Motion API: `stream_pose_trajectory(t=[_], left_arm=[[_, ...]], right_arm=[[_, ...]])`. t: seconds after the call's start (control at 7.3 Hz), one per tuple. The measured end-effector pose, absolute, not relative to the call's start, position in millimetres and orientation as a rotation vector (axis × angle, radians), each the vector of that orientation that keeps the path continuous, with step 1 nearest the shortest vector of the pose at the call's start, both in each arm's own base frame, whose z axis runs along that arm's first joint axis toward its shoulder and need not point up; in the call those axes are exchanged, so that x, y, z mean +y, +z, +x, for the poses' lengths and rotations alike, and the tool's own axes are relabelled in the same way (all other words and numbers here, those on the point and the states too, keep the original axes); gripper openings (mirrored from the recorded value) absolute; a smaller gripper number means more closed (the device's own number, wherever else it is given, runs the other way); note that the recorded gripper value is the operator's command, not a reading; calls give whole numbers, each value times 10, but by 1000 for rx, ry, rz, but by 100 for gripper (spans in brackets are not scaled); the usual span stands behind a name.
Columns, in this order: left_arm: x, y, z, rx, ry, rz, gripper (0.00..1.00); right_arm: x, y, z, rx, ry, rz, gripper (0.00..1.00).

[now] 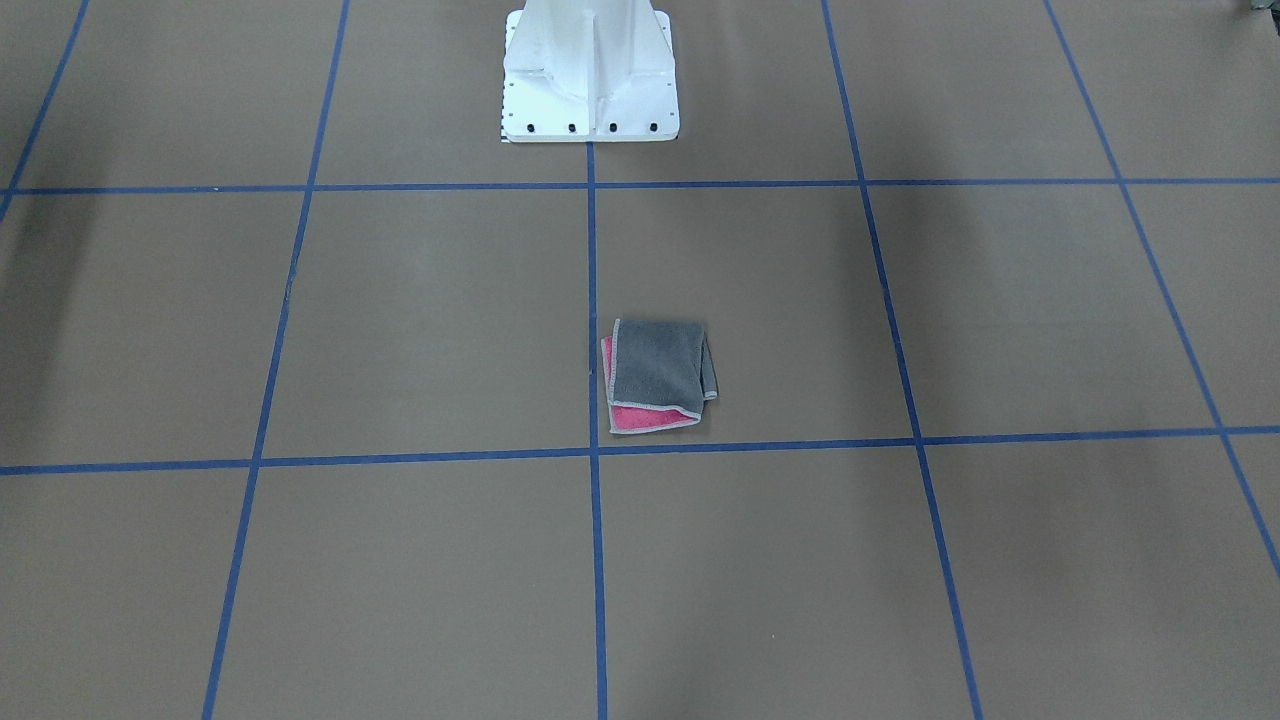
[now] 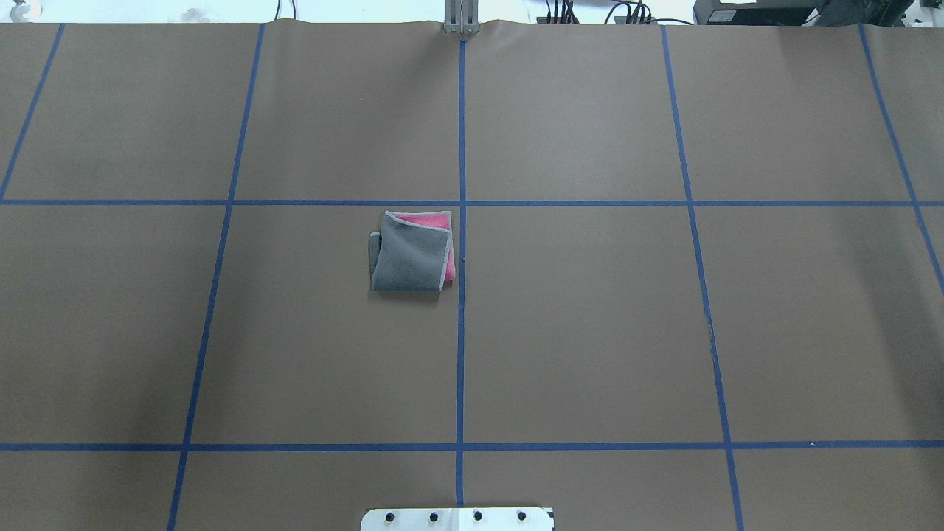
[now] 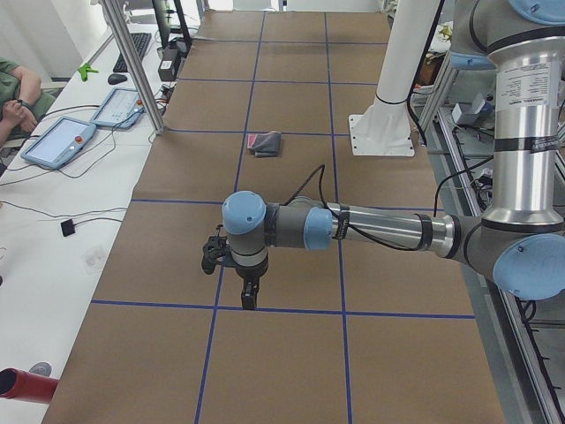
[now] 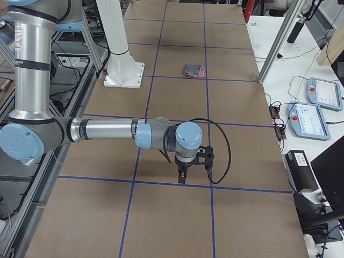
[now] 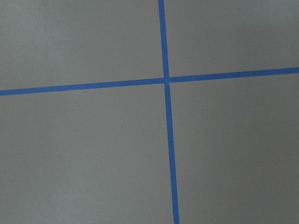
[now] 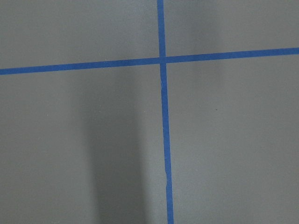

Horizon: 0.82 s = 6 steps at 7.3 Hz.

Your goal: Fold towel twice with both arms

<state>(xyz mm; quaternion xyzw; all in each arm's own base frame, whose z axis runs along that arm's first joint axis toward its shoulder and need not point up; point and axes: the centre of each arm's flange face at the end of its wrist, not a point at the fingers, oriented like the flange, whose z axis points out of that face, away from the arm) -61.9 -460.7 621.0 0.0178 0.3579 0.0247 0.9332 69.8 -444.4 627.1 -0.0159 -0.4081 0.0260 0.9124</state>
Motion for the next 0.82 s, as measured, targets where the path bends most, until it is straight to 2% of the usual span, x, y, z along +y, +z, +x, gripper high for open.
stream_pose_trajectory(t=[0.82], left_arm=[[-4611,6367,-618,733,46,22,100]], right_arm=[[-4459,6250,698,-841,51,-28,99]])
